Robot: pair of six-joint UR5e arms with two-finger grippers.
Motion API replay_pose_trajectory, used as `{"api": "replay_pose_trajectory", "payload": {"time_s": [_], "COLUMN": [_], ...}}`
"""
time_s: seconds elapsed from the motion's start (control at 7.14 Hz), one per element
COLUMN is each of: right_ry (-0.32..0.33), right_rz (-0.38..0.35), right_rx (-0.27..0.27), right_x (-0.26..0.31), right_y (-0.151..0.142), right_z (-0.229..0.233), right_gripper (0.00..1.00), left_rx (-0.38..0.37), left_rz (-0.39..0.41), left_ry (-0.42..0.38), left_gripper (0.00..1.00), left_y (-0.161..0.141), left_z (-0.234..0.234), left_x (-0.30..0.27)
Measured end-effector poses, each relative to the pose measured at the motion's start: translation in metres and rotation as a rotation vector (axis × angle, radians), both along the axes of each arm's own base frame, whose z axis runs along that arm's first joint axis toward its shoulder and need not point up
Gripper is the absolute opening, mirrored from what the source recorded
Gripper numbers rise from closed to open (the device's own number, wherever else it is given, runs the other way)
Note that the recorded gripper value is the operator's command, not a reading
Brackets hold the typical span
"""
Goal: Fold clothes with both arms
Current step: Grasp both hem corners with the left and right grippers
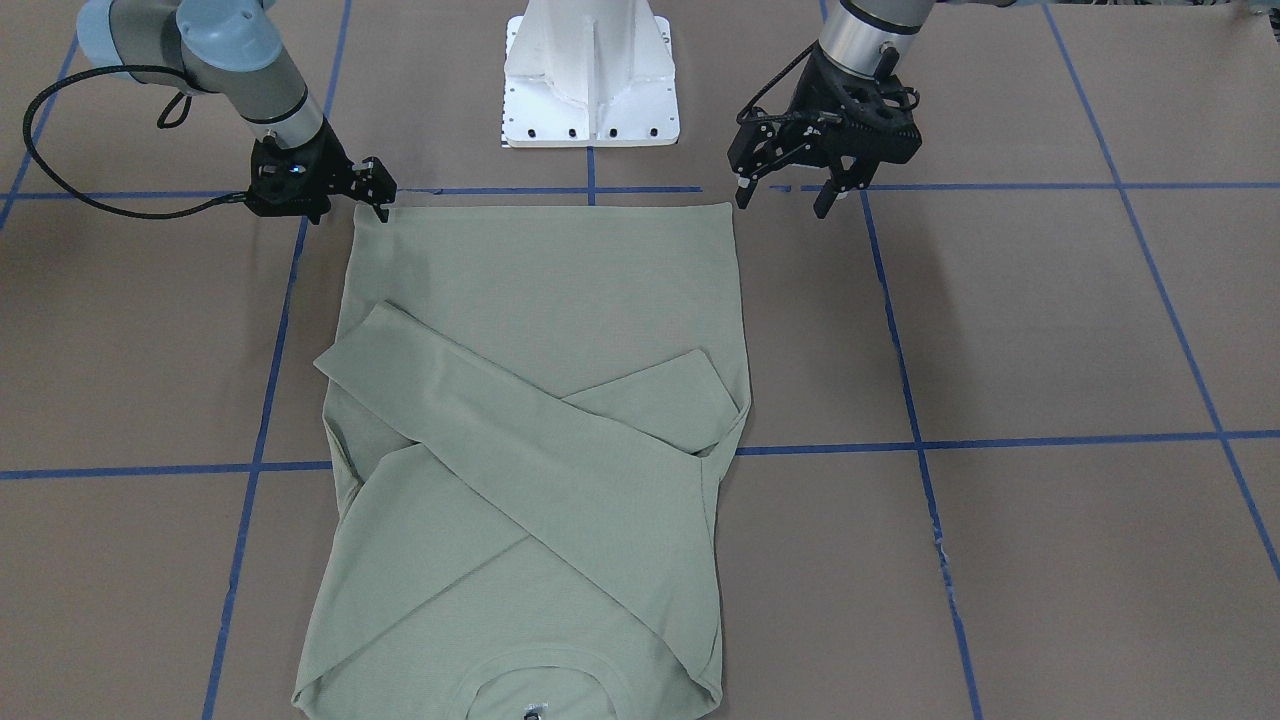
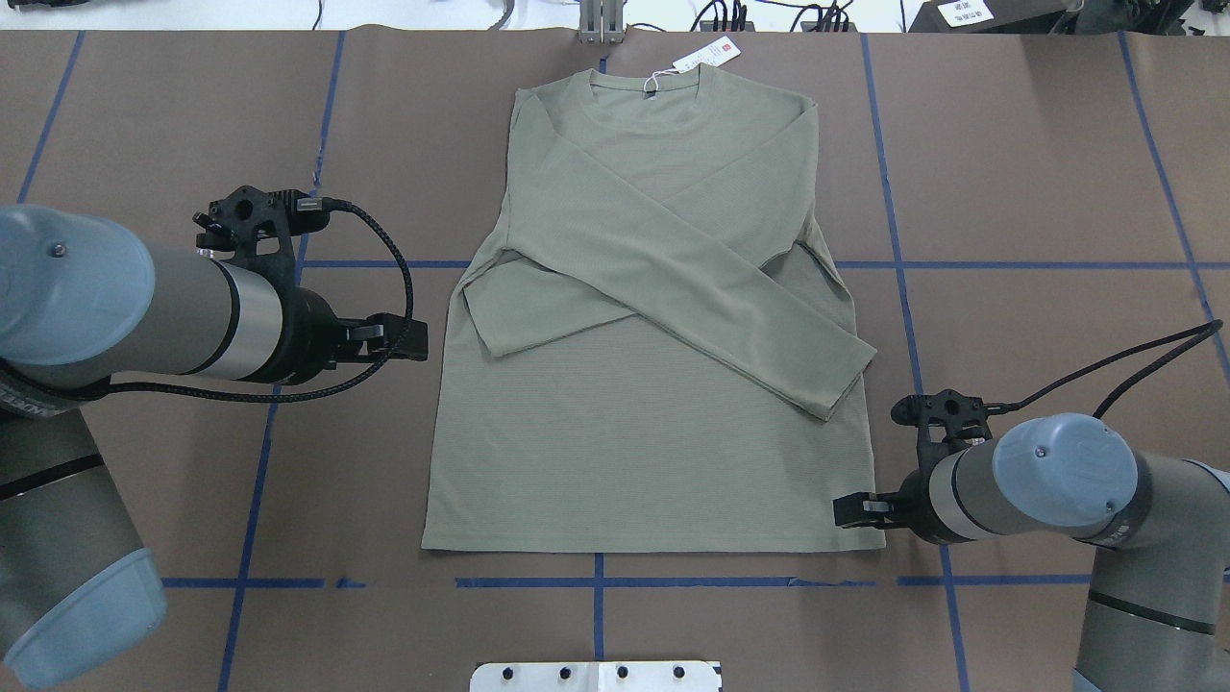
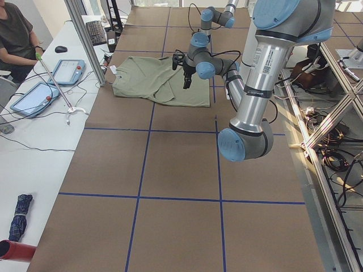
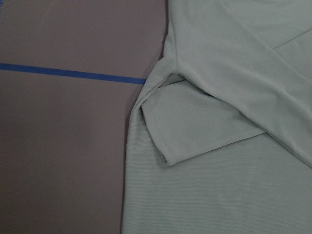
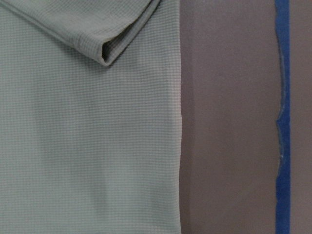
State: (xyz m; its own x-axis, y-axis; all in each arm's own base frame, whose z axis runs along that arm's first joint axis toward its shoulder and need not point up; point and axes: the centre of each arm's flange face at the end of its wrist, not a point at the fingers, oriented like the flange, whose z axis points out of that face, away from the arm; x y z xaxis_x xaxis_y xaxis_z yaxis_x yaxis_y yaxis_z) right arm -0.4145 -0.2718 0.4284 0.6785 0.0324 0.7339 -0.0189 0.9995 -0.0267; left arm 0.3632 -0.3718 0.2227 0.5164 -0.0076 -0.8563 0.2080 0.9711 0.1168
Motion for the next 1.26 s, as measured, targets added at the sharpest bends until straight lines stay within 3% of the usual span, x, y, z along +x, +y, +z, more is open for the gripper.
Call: {"api": "replay_pose_trajectory", "payload": {"time_s": [0.14, 0.56, 0.84, 0.98, 1.12, 1.26], "right_ry": [0.001, -0.003, -0.005, -0.006, -0.005, -0.005], "right_rz": [-0.004, -0.01, -0.012, -0.012, -0.012, -0.012], "right_rx": [-0.003, -0.007, -0.006, -0.006, -0.005, -0.004], "right_x": [-0.0034, -0.0091, -0.0103, -0.0104, -0.0104, -0.0101], "right_y": [0.0016, 0.0052, 0.0062, 0.0064, 0.0067, 0.0066], "right_z": [0.0007, -0.0016, -0.0027, -0.003, -0.0028, -0.0026], "right_gripper": [0.68, 0.65, 0.32, 0.07, 0.0, 0.0], "left_rx": [0.0, -0.001, -0.001, 0.0, 0.0, 0.0], "left_rz": [0.0, -0.002, -0.002, -0.002, -0.003, -0.003], "left_ry": [0.0, -0.003, -0.004, -0.003, -0.003, -0.004], "left_gripper": [1.0, 1.0, 1.0, 1.0, 1.0, 1.0], "left_y": [-0.0001, -0.0007, -0.0007, -0.0007, -0.0008, -0.0011], "left_z": [0.0, 0.0013, 0.0016, 0.0014, 0.0011, 0.0016], "left_x": [0.0003, 0.0009, 0.0009, 0.0008, 0.0008, 0.0016]}}
